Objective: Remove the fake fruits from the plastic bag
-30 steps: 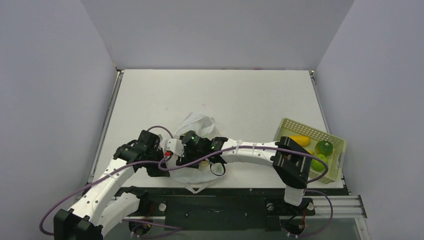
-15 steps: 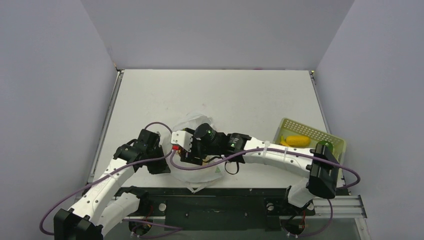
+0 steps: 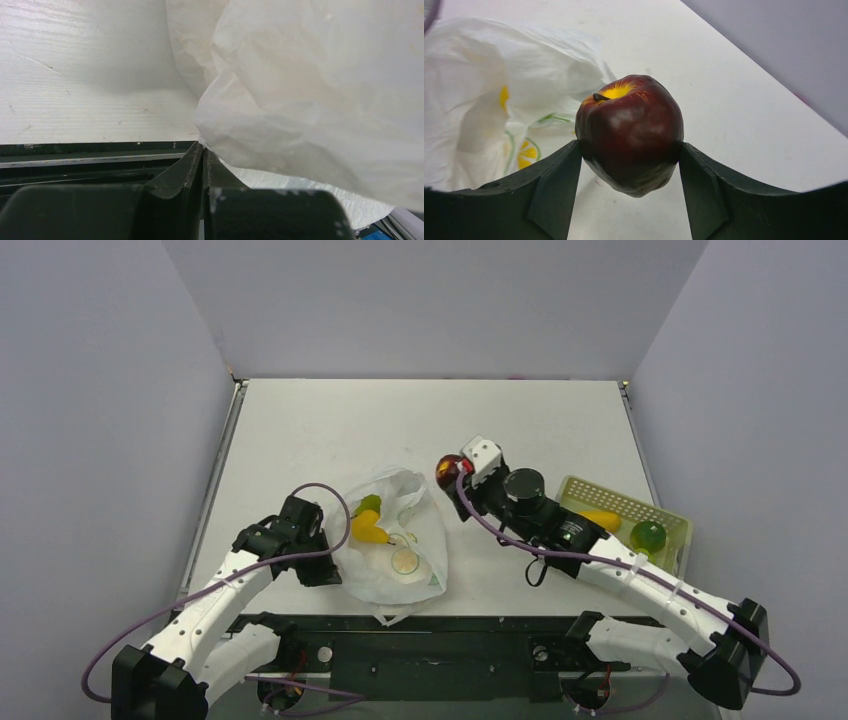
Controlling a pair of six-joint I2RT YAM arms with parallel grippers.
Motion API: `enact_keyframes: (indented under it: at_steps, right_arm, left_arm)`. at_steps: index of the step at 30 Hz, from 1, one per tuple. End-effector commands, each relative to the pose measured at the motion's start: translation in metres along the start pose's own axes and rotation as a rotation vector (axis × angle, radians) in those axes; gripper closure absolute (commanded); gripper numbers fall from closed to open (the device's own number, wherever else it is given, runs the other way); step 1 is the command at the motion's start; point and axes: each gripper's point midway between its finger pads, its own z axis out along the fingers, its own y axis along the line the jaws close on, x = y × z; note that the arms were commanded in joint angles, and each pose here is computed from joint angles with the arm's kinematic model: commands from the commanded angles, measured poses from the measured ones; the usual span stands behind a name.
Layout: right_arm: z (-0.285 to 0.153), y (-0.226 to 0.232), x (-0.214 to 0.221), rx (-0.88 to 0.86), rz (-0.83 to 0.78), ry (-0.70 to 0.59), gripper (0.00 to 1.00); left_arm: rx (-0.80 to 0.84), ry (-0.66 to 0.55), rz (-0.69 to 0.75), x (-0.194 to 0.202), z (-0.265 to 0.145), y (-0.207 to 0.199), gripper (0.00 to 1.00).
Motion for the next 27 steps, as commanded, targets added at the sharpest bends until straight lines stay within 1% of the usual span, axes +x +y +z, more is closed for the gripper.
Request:
enact_keyframes:
  at_steps: [1, 2, 3, 6, 8, 12, 19, 27]
  right_arm:
    - [-0.028, -0.070, 0.010, 0.359, 0.190, -0.079, 1.00]
    - [-0.033, -0.078, 0.021, 0.407, 0.238, -0.073, 1.00]
    - [-0.043, -0.097, 0.029, 0.500, 0.273, -0.066, 1.00]
    - [-0.062, -0.130, 0.071, 0.673, 0.391, 0.009, 1.00]
    - [-0.073, -0.144, 0.094, 0.762, 0.449, 0.059, 1.00]
    - [-0.095, -0.171, 0.128, 0.923, 0.564, 0.112, 1.00]
    - [-0.122, -0.193, 0.178, 1.101, 0.712, 0.225, 1.00]
    - [-0.141, -0.197, 0.221, 1.198, 0.745, 0.390, 1.00]
  left_arm:
    - [0.032, -0.051, -0.016, -0.010, -0.001, -0.008, 1.00]
    - [0.031, -0.051, -0.017, -0.010, -0.001, -0.007, 1.00]
    - [0.033, -0.053, -0.017, -0.011, -0.001, -0.008, 1.00]
    - [0.033, -0.052, -0.015, -0.011, 0.000, -0.008, 1.00]
    - [0.035, -0.053, -0.013, -0.011, -0.001, -0.009, 1.00]
    - [0.040, -0.048, -0.009, -0.011, -0.001, -0.010, 1.00]
    - [0.044, -0.044, 0.003, -0.011, -0.001, -0.011, 1.00]
    - [0.042, -0.041, 0.017, -0.011, -0.001, -0.011, 1.00]
